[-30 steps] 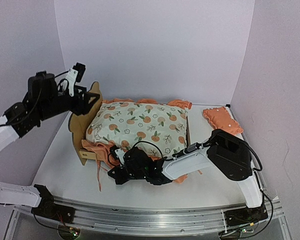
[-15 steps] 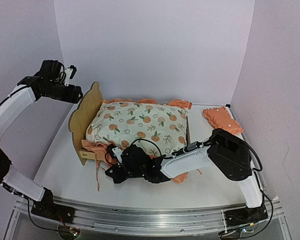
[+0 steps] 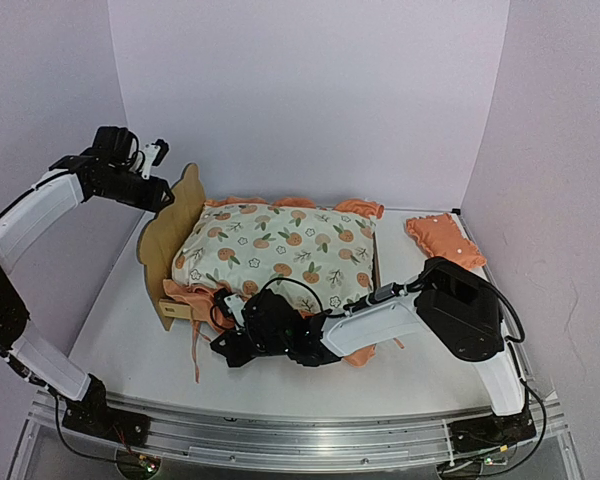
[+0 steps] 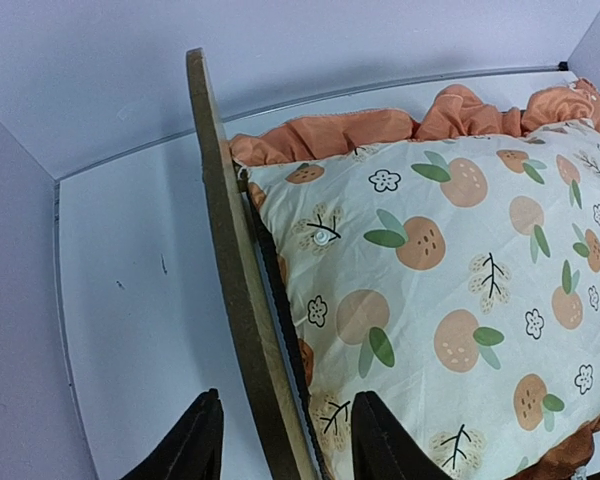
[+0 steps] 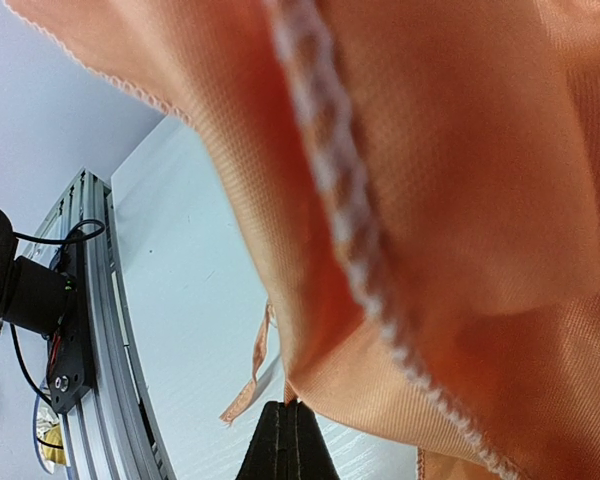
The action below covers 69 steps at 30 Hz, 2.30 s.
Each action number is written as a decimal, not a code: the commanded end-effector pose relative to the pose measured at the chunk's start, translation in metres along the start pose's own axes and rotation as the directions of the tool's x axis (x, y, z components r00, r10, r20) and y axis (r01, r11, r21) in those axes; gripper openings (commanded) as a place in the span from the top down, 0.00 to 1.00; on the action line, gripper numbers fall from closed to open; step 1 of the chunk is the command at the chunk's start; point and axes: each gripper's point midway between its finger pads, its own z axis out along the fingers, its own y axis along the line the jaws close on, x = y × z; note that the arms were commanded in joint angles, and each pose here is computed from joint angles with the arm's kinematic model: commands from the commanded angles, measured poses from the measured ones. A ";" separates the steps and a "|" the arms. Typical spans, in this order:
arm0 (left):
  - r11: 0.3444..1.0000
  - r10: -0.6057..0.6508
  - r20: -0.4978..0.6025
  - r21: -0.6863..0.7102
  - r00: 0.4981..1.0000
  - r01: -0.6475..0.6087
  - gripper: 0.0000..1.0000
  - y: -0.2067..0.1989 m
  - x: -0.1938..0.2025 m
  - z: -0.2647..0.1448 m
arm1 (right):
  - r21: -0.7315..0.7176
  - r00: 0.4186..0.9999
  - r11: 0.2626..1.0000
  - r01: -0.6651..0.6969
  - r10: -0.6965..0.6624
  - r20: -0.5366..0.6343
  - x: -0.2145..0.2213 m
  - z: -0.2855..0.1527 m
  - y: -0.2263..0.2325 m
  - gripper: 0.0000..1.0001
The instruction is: Set up the pet bed
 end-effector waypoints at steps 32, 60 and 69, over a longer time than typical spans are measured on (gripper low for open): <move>0.917 0.202 0.114 0.326 0.973 -0.229 0.83 -0.147 -0.050 0.067 | 0.161 0.995 0.984 0.071 -0.083 0.063 -0.033 -0.047 -0.014 1.00; 0.778 -0.401 0.049 0.546 0.915 0.312 0.49 -0.135 0.149 -0.043 | 0.140 0.998 0.989 0.054 -0.055 0.006 -0.040 -0.052 -0.018 1.00; 0.768 -0.362 0.095 0.594 0.927 0.239 0.52 -0.172 0.187 -0.004 | 0.127 0.999 0.991 0.044 -0.046 0.010 -0.045 -0.049 -0.014 1.00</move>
